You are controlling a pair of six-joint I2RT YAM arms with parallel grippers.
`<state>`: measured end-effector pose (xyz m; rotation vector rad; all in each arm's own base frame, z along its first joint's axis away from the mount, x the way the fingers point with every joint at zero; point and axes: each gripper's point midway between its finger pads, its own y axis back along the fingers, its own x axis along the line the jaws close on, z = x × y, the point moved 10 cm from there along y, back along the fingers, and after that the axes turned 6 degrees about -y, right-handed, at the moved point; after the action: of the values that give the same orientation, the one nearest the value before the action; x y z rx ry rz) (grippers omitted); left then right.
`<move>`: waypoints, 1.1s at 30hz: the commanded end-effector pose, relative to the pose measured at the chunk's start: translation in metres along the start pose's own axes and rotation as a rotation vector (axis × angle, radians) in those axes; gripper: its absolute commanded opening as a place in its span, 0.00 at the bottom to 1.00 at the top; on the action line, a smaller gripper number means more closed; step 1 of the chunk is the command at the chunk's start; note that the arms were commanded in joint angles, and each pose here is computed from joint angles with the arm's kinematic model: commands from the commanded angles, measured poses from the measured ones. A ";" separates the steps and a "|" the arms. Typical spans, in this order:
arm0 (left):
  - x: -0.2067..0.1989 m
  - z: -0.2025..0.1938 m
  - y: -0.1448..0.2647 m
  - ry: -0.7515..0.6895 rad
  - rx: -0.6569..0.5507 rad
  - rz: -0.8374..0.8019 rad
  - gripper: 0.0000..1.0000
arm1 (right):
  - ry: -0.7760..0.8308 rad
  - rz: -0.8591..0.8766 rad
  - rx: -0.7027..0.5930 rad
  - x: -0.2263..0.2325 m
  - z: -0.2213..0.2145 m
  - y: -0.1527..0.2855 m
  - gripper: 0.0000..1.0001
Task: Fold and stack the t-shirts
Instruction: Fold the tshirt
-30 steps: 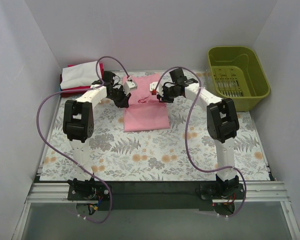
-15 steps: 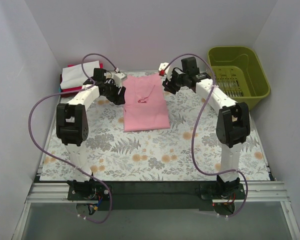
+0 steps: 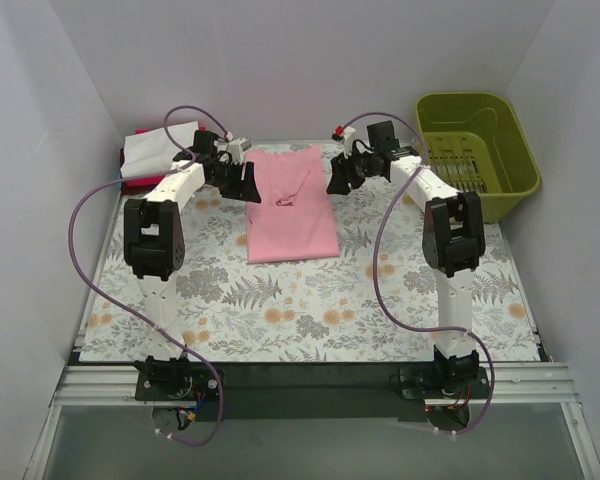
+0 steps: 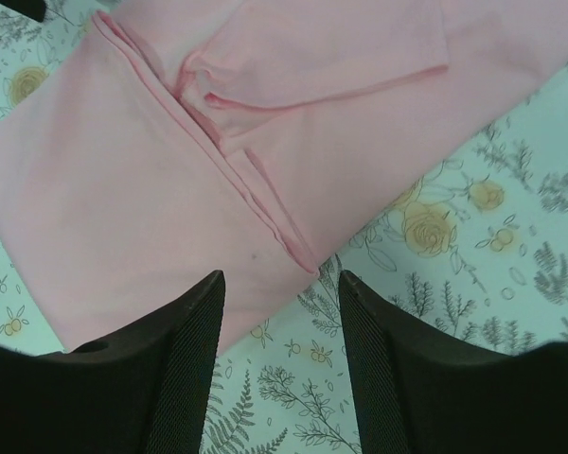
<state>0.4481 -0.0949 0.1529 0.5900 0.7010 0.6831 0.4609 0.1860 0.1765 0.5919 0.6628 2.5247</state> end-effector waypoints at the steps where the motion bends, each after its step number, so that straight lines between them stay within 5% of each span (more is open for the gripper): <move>1: -0.007 0.005 0.005 0.124 0.020 0.001 0.50 | -0.112 0.039 -0.002 -0.004 0.000 -0.003 0.60; 16: 0.007 -0.009 -0.012 0.180 0.088 0.057 0.50 | -0.174 0.038 0.049 -0.018 -0.024 -0.024 0.64; 33: 0.016 -0.012 -0.024 0.186 0.106 0.046 0.48 | -0.218 0.074 0.076 -0.024 -0.041 -0.039 0.51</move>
<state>0.4503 -0.0948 0.1116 0.6720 0.9356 0.7494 0.4664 0.1833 0.1064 0.9202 0.7146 2.4215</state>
